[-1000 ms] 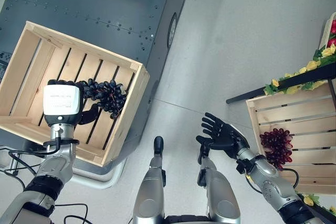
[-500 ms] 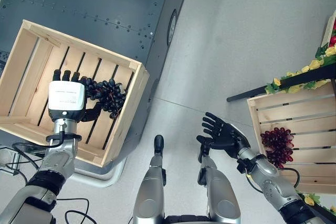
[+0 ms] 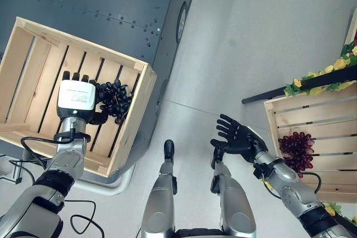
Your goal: Pick up the fruits from the basket on one side to the basket on the other side
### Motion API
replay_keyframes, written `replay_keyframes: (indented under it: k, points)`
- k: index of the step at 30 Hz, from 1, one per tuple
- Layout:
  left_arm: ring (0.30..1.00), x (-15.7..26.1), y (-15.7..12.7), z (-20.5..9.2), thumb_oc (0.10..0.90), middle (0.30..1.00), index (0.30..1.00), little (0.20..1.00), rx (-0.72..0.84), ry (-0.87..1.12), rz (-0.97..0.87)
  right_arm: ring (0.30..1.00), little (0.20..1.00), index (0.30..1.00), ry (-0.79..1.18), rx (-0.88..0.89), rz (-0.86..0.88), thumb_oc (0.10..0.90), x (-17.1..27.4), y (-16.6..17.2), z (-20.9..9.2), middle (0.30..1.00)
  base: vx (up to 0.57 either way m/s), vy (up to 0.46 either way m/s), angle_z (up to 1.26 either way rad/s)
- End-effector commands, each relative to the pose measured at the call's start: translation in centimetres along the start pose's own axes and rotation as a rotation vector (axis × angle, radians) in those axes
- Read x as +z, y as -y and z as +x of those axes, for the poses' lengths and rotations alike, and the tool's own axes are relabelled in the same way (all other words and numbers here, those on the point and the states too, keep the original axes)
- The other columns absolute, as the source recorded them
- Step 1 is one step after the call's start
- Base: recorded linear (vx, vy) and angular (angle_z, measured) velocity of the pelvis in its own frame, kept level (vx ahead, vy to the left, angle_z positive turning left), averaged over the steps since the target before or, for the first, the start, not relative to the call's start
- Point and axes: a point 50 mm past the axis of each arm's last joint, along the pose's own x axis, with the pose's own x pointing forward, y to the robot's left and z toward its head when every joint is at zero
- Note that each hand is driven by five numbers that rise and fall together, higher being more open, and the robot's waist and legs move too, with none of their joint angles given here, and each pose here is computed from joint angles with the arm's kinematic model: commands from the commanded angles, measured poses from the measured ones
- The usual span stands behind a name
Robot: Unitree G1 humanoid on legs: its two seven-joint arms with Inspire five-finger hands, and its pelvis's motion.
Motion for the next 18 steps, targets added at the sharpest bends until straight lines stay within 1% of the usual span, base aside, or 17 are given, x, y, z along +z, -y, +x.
replay_keyframes:
  k: [1, 6, 9, 18]
  points:
    - [0.900, -4.4, -2.6, 2.3, 0.800, 0.900, 0.900, 0.900, 0.094, -0.154, 0.122, 0.900, 0.900, 0.900, 0.107, 0.030, -0.028, 0.800, 2.6, -0.3, -0.1, 0.900, 0.00, 0.000, 0.00]
    - [0.900, -4.6, -3.5, 3.0, 0.800, 0.900, 0.900, 0.900, 0.094, -0.182, 0.149, 0.900, 0.900, 0.900, 0.112, 0.033, -0.036, 0.800, 3.0, -0.4, 0.1, 0.900, 0.00, 0.011, -0.02]
    - [0.900, -5.1, -3.6, 3.2, 0.800, 0.900, 0.900, 0.900, 0.071, -0.211, 0.159, 0.900, 0.900, 0.900, 0.116, 0.035, -0.038, 0.800, 3.1, -0.5, 0.1, 0.900, 0.00, 0.000, 0.00]
    - [0.900, -5.6, -3.9, 3.4, 0.800, 0.900, 0.900, 0.900, 0.074, -0.248, 0.157, 0.900, 0.900, 0.900, 0.124, 0.034, -0.041, 0.800, 3.4, -0.6, 0.2, 0.900, 0.00, 0.000, 0.00]
